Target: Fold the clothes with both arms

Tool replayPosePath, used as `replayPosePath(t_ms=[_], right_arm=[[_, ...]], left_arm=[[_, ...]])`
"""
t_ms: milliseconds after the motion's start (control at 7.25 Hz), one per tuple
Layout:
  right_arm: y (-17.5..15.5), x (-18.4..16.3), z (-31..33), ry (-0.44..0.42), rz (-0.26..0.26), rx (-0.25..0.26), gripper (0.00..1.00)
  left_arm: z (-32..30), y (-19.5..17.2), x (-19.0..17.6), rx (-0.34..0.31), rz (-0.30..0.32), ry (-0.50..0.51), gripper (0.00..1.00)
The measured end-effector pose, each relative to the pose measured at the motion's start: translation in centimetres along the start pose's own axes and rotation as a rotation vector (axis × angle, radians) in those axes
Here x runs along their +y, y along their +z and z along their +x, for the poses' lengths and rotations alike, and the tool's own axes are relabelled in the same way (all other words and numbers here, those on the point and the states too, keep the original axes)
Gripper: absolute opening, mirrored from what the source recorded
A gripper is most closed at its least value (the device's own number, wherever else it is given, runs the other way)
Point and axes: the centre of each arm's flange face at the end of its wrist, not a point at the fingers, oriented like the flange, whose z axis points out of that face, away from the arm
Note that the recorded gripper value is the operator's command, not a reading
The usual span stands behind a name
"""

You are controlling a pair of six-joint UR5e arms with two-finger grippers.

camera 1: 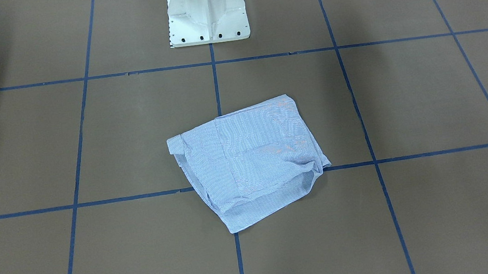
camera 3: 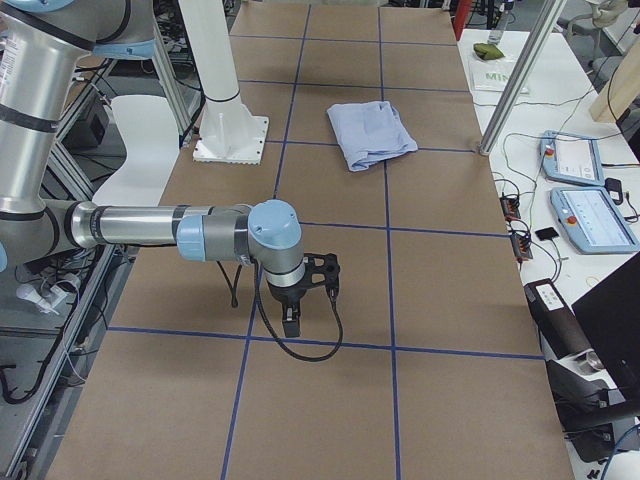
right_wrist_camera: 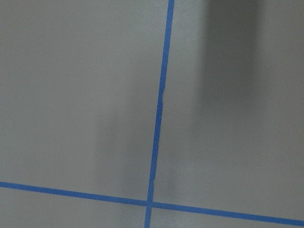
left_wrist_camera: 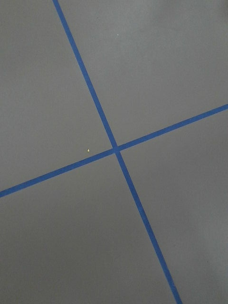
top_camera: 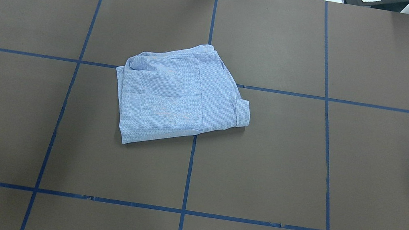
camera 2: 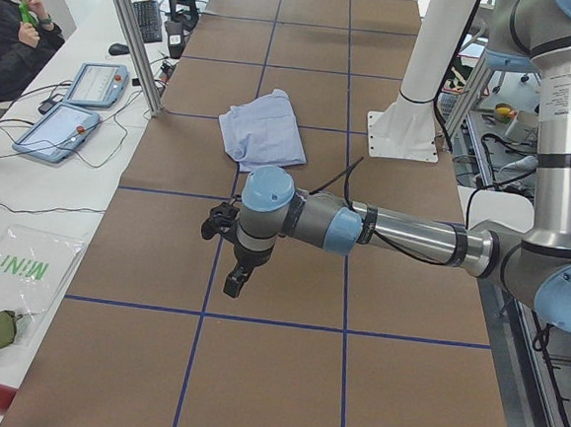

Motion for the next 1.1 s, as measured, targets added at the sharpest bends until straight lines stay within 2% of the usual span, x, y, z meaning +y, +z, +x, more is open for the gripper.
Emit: replayPosePath(t_ms=[138, 276, 551, 689, 1103], right_arm=[[0.3, -0.2, 0.0, -0.002, -0.006, -0.003, 1.00], [0.7, -0.4, 0.0, -0.002, -0.010, -0.026, 1.00], [0.9, -1.3, -0.5, -0.009, 0.002, -0.106, 1.00], [1.0, -1.5, -0.5, -0.014, 0.005, -0.114, 1.00], [0.9, -1.7, -0.2, -0.034, 0.011, -0.081, 1.00]], left_arm=[[-0.5, -0.1, 0.7, 0.013, -0.022, -0.033, 1.00], [-1.0, 0.0, 1.5, 0.017, -0.037, -0.061, 1.00], [-2.7, 0.2, 3.3, 0.010, -0.052, -0.128, 1.00], [-3.4, 0.5, 4.2, 0.007, -0.059, -0.153, 1.00], [-3.9, 0.8, 4.9, 0.002, -0.066, -0.163, 1.00]])
